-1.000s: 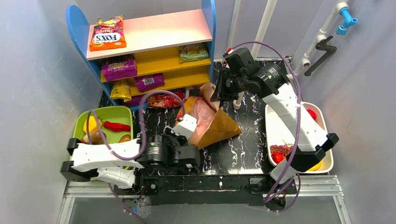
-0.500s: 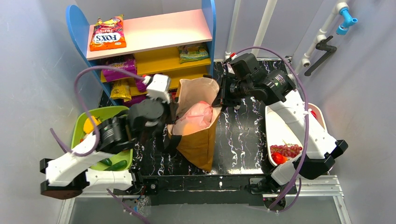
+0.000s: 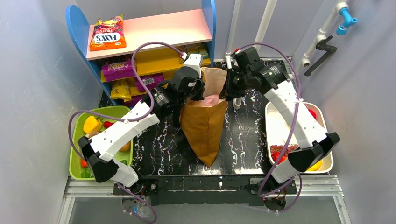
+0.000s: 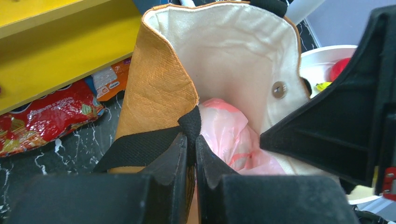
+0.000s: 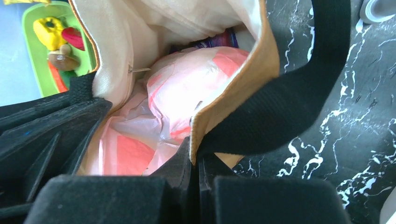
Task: Place the food into the grocery bag and tie it
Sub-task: Adjust the grocery bag at the center of the board.
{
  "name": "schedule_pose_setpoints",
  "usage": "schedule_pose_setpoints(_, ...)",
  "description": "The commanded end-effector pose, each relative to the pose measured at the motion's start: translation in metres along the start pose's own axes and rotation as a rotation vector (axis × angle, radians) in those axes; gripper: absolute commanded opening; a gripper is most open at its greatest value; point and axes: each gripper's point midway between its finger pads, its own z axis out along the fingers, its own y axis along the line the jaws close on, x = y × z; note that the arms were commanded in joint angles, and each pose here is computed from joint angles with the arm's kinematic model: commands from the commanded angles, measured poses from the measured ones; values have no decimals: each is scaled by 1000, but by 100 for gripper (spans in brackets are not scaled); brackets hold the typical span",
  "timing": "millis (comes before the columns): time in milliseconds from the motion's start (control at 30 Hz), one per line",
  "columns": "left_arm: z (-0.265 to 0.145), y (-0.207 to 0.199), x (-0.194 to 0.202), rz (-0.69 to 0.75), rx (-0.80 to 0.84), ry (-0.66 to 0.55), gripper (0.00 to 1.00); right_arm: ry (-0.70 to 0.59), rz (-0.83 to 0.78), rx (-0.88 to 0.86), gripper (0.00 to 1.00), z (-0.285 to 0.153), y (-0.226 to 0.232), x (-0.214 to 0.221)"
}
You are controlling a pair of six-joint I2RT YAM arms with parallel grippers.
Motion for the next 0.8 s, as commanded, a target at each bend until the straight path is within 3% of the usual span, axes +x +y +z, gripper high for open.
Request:
schedule_pose_setpoints(0,12,-15,-24,-68,85,-54,0,19,-105,28,1,14,-9,-4)
schedule_pose_setpoints(300,27,-21,-40,-147,96,-112,0,-8,-200,117,4,-9,-23,-16)
schedule_pose_setpoints(333,28,-21,-41,-159,95,-118,0,-33,-210,144,9,-17,-26,-20)
schedule_pose_setpoints(400,32,-23,-43,-185,99,-134,0,-72,-234,160,47,-35,-28,-25)
schedule_pose_setpoints(467,35,-24,-46,-213,100,-154,0,-103,-254,156,70,-50,-28,-24)
schedule_pose_setpoints(567,42,-27,-51,-250,96,-177,0,-135,-248,170,78,-70,-35,-16)
schedule_pose_setpoints(767,52,-20,-60,-321,25,-208,0,-193,-221,150,80,-98,-46,5)
